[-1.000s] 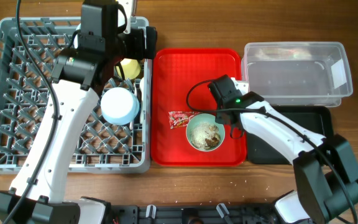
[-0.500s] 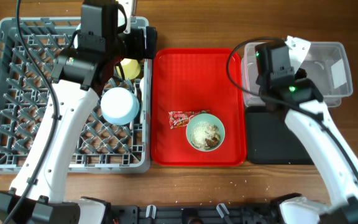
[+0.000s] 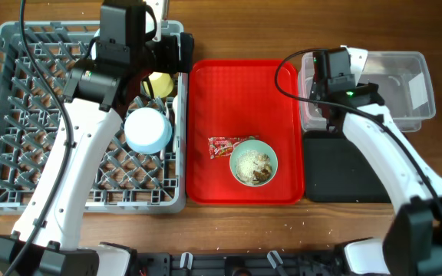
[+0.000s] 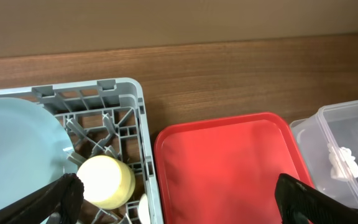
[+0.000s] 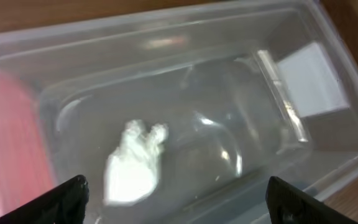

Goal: Sort waste into correct bins and load items into the dishwasher rack
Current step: 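Carry the tissue to the clear bin and release it, then move the right gripper to the red candy wrapper and grasp it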

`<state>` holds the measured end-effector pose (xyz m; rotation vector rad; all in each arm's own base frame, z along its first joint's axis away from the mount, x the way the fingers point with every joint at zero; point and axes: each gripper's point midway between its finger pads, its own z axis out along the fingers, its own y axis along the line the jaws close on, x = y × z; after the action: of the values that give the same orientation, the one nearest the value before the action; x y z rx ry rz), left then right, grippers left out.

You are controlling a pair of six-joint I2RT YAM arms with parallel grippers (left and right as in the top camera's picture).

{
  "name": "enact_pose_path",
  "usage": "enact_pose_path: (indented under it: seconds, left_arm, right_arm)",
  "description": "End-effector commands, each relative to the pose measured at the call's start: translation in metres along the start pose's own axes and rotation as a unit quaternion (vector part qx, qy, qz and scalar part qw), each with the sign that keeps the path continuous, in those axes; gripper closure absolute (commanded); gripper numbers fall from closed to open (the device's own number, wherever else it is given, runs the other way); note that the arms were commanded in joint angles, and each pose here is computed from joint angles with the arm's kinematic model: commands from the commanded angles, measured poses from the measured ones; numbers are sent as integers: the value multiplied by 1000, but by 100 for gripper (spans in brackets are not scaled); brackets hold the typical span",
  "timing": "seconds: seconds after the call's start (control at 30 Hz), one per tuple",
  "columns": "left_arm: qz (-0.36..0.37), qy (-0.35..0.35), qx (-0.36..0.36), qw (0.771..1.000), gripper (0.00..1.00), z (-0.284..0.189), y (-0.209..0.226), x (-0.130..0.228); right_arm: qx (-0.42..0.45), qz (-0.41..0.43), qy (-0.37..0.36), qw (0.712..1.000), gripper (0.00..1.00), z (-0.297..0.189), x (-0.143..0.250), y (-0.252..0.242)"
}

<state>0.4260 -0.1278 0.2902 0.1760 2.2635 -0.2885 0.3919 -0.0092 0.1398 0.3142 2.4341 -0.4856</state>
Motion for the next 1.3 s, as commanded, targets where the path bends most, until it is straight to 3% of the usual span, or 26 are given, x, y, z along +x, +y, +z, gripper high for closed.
enact_pose_path:
  seconds: [0.0,0.07,0.13,0.23,0.3,0.47,0.67,0.73,1.0,1.1,1.2,1.27]
  left_arm:
    - [-7,-1,8,1000,0,-1,-3,-1]
    - [-7,-1,8,1000,0,-1,-3,-1]
    - [-7,-1,8,1000,0,-1,-3,-1]
    - [-7,-1,8,1000,0,-1,-3,-1]
    - [-7,-1,8,1000,0,-1,-3,-1]
    - [-7,-1,8,1000,0,-1,-3,-1]
    - [-7,-1,8,1000,0,-1,-3,-1]
    - [-7,-1,8,1000,0,-1,-3,-1]
    - [-7,-1,8,1000,0,-1,-3,-1]
    - [-7,-1,8,1000,0,-1,-3,-1]
    - [-7,-1,8,1000,0,-1,-3,-1]
    - [-7,-1,8,1000,0,-1,-3,-1]
  right_arm:
    - [-264,-79,-49,960,8,-94,-22,68]
    - [-424,-171,-72,886,10,-157,-4,116]
    - [-458,-214,-63,860,15,-174,17,136]
    - [-477,-321,-43,817,33,-180,65,171]
    - [-483,-376,-27,790,34,-176,90,191]
    - [-481,-423,41,766,31,-151,141,224]
    - [-486,-474,64,732,20,-128,191,267]
    - [-478,-490,65,726,16,-116,201,273]
    - [-444,-479,51,756,9,-103,189,275]
    - [-442,-467,61,763,23,-102,191,273]
    - [-388,-479,35,787,26,-86,176,267]
    - [-378,-497,30,781,28,-82,177,264]
